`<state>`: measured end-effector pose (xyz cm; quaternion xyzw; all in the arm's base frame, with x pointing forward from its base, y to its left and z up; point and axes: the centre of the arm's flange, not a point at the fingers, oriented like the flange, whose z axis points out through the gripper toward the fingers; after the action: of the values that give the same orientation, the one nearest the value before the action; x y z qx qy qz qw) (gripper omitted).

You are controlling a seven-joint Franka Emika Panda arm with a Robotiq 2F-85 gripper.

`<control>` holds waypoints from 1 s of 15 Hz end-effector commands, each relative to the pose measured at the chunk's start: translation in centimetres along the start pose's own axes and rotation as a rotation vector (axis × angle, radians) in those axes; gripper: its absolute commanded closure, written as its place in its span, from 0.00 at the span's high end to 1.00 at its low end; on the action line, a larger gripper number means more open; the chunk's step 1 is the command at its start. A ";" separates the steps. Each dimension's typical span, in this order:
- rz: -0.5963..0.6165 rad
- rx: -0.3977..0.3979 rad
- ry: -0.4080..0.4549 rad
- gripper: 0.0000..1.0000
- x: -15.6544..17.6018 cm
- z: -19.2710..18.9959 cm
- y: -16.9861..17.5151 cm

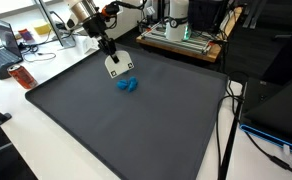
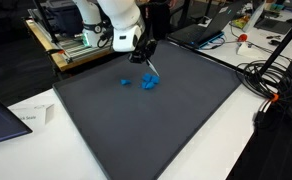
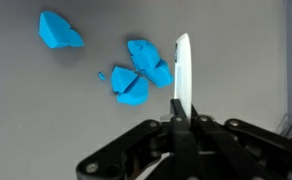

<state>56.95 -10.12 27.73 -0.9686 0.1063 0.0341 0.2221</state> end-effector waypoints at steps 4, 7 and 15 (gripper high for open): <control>0.060 -0.077 0.169 0.01 -3.1 -3.3 -2.7; 0.077 -0.147 0.242 0.01 -3.7 -4.2 -4.2; 0.064 -0.433 0.297 0.01 -5.5 -5.1 -9.1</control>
<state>55.48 -4.73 35.03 -0.9827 0.1603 -0.0861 0.0348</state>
